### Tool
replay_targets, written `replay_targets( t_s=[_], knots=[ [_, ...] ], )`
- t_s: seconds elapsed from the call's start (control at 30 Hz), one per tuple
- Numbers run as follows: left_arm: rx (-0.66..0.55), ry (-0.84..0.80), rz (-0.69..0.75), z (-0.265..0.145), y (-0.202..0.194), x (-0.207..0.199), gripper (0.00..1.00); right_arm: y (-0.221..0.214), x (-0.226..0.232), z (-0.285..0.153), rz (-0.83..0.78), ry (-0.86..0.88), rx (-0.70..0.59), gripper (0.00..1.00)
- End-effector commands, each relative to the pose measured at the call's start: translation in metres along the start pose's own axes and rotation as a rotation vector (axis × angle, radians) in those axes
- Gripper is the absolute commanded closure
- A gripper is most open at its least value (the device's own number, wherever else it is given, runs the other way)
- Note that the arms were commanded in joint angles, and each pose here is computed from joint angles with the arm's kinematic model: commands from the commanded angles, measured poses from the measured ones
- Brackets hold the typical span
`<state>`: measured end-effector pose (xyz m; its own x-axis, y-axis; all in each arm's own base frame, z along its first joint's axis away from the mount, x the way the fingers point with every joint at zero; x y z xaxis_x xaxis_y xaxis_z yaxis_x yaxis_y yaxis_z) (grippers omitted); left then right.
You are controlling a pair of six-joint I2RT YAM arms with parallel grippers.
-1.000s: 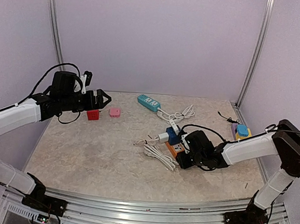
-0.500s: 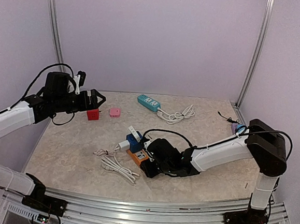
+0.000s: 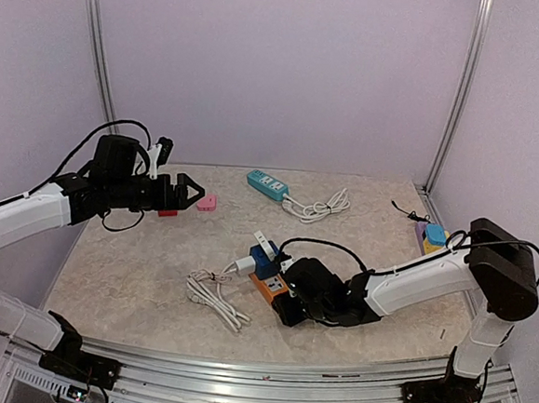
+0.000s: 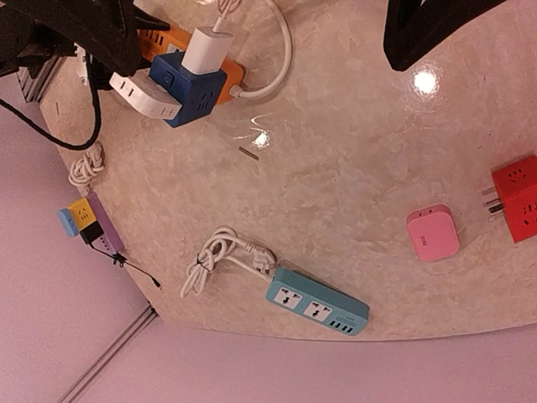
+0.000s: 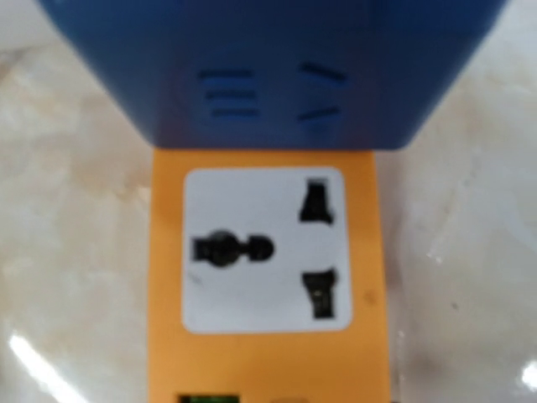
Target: Pull the plug off the socket
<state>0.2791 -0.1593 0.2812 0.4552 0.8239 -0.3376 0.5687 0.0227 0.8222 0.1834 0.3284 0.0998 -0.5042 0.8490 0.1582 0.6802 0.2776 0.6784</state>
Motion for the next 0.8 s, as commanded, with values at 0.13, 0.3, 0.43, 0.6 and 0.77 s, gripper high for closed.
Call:
replay_targets(
  t_s=[0.13, 0.3, 0.43, 0.6, 0.77],
  knots=[
    [0.044, -0.095, 0.049, 0.012, -0.007, -0.010, 0.01, 0.000, -0.006, -0.016, 0.006, -0.022, -0.018, 0.37],
    [0.066, -0.119, 0.070, 0.014, -0.009, -0.019, 0.01, 0.022, 0.001, -0.038, -0.003, 0.031, -0.107, 0.23],
    [0.103, -0.168, 0.111, 0.017, -0.015, -0.032, 0.01, 0.038, 0.001, -0.062, -0.034, 0.071, -0.196, 0.19],
    [0.163, -0.249, 0.196, 0.022, -0.023, -0.045, 0.01, 0.052, -0.008, -0.082, -0.115, 0.083, -0.263, 0.17],
    [0.187, -0.328, 0.329, 0.031, -0.023, -0.059, 0.01, 0.063, -0.030, -0.093, -0.109, 0.120, -0.290, 0.18]
  ],
)
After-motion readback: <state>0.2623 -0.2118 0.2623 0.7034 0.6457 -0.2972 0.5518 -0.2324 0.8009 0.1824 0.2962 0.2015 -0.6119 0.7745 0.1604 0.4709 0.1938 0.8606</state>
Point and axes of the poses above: each gripper's point midway between its finger pads, its own z axis out along the fingers, its own x axis along the line the jaws close on, y = z × x, the point moved 9 cm from there along -z, back along the fingers, and after that the axes turned 6 degrees about z, right-handed, at the moved point
